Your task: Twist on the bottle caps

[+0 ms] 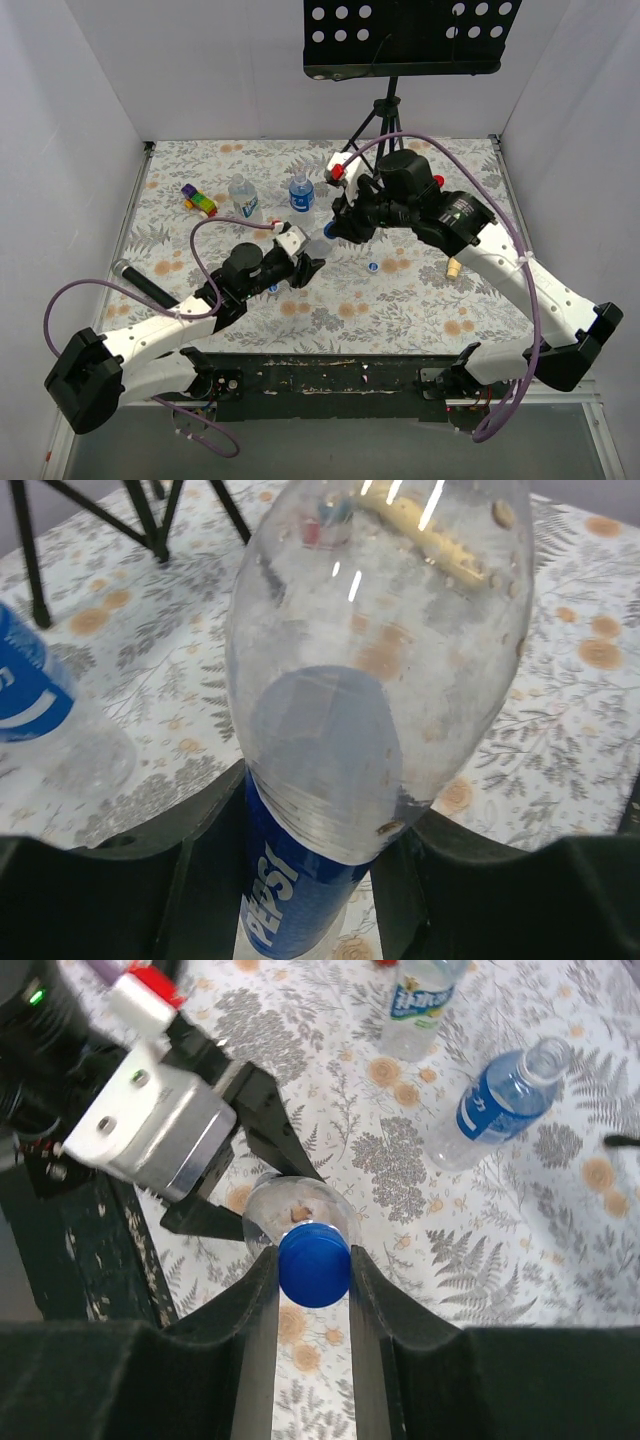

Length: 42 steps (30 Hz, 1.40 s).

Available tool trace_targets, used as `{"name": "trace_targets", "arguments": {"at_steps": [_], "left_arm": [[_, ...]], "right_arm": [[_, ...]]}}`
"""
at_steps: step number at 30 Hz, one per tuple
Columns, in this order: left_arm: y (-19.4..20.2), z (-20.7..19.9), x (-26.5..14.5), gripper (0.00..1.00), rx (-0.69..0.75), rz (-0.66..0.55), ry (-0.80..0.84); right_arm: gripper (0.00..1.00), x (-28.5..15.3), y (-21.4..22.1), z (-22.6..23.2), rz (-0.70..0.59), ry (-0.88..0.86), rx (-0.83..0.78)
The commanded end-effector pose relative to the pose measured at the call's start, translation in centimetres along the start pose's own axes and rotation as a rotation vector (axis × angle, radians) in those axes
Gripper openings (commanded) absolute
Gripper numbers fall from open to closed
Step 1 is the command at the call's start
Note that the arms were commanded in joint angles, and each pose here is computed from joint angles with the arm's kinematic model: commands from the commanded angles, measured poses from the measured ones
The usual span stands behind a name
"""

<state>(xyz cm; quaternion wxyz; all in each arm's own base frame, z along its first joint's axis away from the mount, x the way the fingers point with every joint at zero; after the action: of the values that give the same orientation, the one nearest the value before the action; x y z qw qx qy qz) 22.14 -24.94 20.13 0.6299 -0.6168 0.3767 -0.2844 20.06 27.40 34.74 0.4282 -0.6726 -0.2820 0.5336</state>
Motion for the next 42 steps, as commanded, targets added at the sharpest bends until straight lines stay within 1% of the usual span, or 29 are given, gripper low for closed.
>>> {"name": "trace_targets", "arguments": {"at_steps": [1, 2, 5, 8, 12, 13, 14, 16, 19, 22, 24, 28, 29, 32, 34, 38, 42], "left_arm": [[-7.5, 3.1, -1.9, 0.43, 0.016, -0.314, -0.269], [-7.6, 3.2, -2.1, 0.43, 0.019, -0.326, -0.287], [-7.7, 3.5, -2.5, 0.43, 0.034, -0.338, -0.331], [-7.3, 3.7, -2.4, 0.43, 0.062, -0.322, -0.369], [-6.7, 3.1, -2.0, 0.43, 0.102, -0.29, -0.375], [-6.6, 3.1, -2.0, 0.43, 0.106, -0.283, -0.375], [-6.6, 3.1, -1.8, 0.43, 0.106, -0.275, -0.373], [-6.4, 3.1, -1.7, 0.43, 0.107, -0.259, -0.37], [-6.1, 2.9, -1.2, 0.42, 0.103, -0.23, -0.346], [-5.8, 2.4, -0.7, 0.42, 0.091, -0.21, -0.293], [-5.7, 2.1, -0.4, 0.42, 0.086, -0.198, -0.25], [-5.5, 0.3, 0.2, 0.42, 0.095, -0.162, -0.068], [-5.3, -0.4, 0.3, 0.42, 0.107, -0.143, 0.002], [-5.2, -2.2, 0.4, 0.43, 0.116, -0.107, 0.173], [-5.2, -3.2, 0.3, 0.43, 0.115, -0.093, 0.265], [-4.8, -4.8, -0.1, 0.44, 0.107, -0.054, 0.414], [-4.9, -6.0, -0.5, 0.44, 0.098, -0.046, 0.515]], "right_arm": [[0.2, 1.9, 4.1, 0.9, 0.143, 0.203, 0.295], [0.2, 2.2, 4.6, 0.6, 0.152, 0.268, 0.343], [0.2, 3.2, 5.7, 0.9, 0.152, 0.354, 0.499], [0.2, 3.9, 5.9, 0.9, 0.1, 0.416, 0.603], [0.22, 4.0, 5.1, 0.8, 0.032, 0.433, 0.629], [0.25, 3.9, 4.7, 0.8, 0.016, 0.427, 0.62], [0.29, 3.5, 3.9, 0.8, -0.007, 0.416, 0.606], [0.39, 2.3, 2.1, 0.8, -0.065, 0.395, 0.561], [0.61, -0.1, -0.9, 1.0, -0.143, 0.351, 0.476], [0.76, -2.7, -3.3, 1.2, -0.18, 0.319, 0.359], [0.8, -4.3, -4.3, 1.6, -0.195, 0.281, 0.272], [0.8, -6.9, -5.2, 1.9, -0.176, 0.201, 0.099], [0.8, -7.4, -5.2, 2.0, -0.171, 0.176, 0.054], [0.78, -8.3, -4.7, 3.3, -0.158, 0.048, -0.113], [0.76, -8.6, -4.2, 4.3, -0.15, -0.033, -0.191], [0.74, -9.0, -3.4, 5.5, -0.131, -0.134, -0.305], [0.72, -9.1, -3.2, 5.8, -0.127, -0.17, -0.369]]}}
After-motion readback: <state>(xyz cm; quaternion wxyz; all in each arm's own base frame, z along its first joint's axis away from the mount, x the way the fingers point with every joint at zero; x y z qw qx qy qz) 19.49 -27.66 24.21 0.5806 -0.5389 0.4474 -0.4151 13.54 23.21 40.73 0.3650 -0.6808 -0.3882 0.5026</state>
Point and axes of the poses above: each gripper's point midway between its finger pads, its own x axis out along the fingers, its own z axis along the line the jaws close on, y = z × x, the point moved 4 cm from there along -x, back along the fingers, and after that the axes turned 3 degrees about -x, right-handed, at the moved point
